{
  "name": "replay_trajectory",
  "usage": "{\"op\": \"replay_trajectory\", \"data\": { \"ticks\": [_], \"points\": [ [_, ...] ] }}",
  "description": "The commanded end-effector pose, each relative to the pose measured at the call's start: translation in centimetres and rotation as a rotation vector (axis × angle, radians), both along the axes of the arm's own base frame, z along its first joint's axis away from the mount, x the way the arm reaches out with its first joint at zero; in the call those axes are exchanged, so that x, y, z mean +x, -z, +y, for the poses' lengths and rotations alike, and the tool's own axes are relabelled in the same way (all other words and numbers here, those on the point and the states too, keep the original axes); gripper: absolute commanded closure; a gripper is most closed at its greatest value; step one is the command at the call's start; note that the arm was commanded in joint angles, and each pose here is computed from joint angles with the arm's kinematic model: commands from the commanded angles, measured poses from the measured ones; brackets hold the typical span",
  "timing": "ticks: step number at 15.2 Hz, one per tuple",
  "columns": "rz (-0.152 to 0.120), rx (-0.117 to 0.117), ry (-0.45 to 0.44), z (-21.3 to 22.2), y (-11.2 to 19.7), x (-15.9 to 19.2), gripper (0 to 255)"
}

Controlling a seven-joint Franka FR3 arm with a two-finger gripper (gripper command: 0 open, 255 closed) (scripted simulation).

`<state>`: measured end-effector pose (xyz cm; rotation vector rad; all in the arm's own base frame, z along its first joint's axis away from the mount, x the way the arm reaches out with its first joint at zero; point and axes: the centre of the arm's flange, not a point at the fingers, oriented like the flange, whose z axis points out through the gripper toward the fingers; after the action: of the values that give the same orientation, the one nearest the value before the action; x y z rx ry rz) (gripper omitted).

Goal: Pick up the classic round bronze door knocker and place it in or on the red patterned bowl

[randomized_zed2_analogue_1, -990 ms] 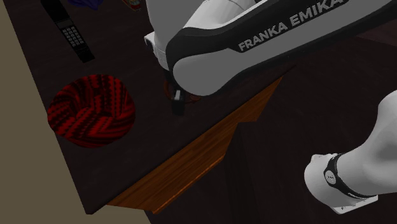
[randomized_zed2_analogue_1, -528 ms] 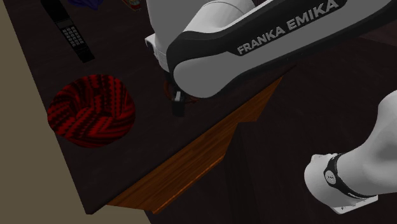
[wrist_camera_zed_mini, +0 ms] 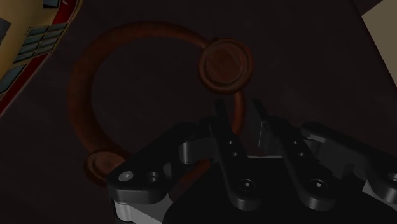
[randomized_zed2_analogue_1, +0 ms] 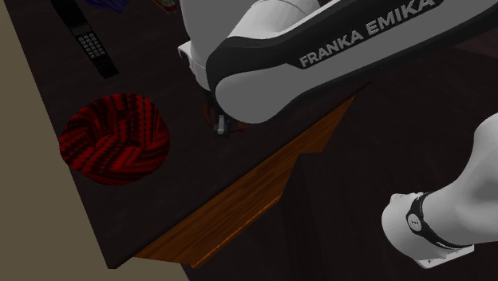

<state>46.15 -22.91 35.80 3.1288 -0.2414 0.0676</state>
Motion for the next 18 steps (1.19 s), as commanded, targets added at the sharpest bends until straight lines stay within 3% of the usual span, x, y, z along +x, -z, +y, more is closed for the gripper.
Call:
{"op": "replay_trajectory", "data": {
  "ticks": [1, 18],
  "points": [
    [0.01, 0.0, 0.007, -0.4, 0.6, -0.2, 255],
    [0.01, -0.001, 0.007, -0.6, -7.8, -0.4, 255]
  ]
}}
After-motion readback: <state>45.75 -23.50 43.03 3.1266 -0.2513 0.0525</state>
